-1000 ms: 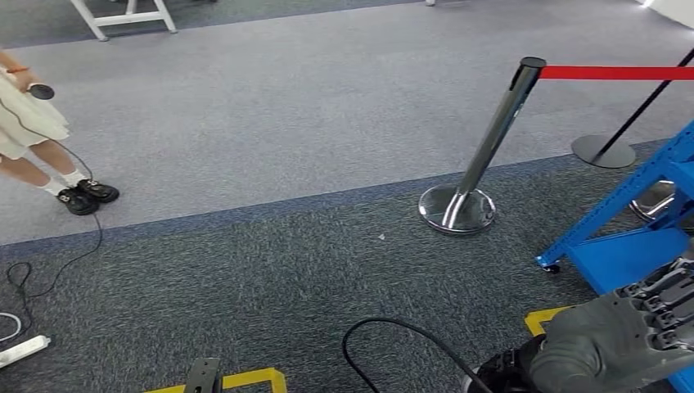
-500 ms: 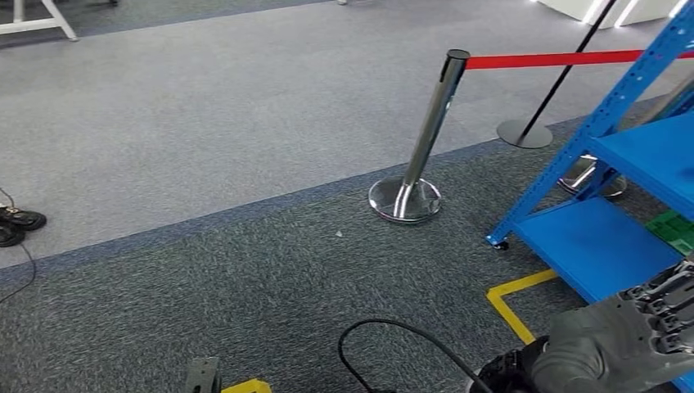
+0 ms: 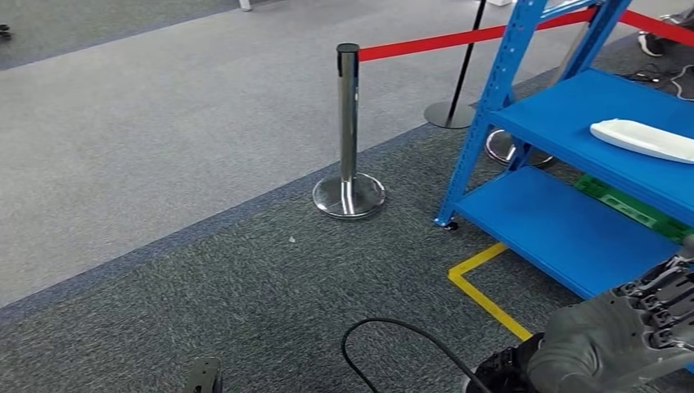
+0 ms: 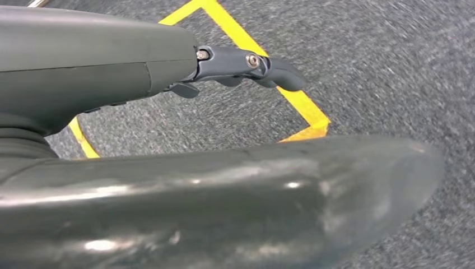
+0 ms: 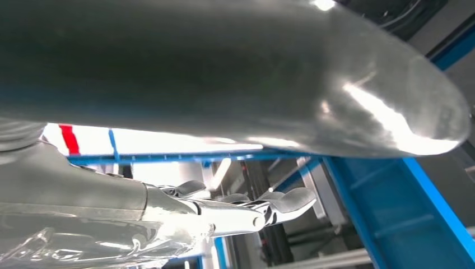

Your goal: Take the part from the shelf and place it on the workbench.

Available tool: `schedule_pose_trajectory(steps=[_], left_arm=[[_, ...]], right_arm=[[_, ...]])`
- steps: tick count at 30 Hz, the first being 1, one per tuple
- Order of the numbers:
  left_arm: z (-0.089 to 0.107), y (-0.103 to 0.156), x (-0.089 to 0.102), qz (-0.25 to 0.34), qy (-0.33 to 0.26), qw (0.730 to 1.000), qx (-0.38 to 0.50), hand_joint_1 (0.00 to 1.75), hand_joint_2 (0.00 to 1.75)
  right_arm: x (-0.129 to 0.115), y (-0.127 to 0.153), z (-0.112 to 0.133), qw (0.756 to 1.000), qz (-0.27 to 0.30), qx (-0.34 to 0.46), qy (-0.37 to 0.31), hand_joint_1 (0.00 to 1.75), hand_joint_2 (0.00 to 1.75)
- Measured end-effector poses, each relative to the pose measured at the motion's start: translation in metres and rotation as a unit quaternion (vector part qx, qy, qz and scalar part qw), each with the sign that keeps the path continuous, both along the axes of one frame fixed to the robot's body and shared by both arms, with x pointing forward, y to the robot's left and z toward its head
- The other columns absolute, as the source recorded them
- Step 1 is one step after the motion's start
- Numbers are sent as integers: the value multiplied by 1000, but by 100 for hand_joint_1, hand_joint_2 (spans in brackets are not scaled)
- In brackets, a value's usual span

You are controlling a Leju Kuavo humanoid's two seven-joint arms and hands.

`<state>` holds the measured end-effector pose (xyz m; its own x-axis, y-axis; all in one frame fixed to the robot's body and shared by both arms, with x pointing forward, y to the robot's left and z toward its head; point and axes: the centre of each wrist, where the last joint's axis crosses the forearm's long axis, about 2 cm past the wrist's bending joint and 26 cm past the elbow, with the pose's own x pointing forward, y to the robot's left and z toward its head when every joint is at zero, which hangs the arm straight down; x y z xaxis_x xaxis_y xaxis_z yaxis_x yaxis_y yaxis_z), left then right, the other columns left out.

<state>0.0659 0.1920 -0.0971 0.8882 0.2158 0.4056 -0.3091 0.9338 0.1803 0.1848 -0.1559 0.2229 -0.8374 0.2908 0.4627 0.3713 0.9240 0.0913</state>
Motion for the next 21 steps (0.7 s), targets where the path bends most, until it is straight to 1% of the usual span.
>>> schedule_pose_trajectory(steps=[10, 15, 21], left_arm=[[1, -2, 3, -1, -5, 1000, -1, 0, 0], [0, -1, 0, 0, -2, 1000, 0, 0, 0], [0, -2, 1, 1, -3, 1000, 0, 0, 0]], right_arm=[[0, 0, 0, 1000, 1, 0, -1, 0, 0], [0, 0, 0, 1000, 2, 2, 0, 0, 0], [1, 0, 0, 1000, 3, 3, 0, 0, 0]])
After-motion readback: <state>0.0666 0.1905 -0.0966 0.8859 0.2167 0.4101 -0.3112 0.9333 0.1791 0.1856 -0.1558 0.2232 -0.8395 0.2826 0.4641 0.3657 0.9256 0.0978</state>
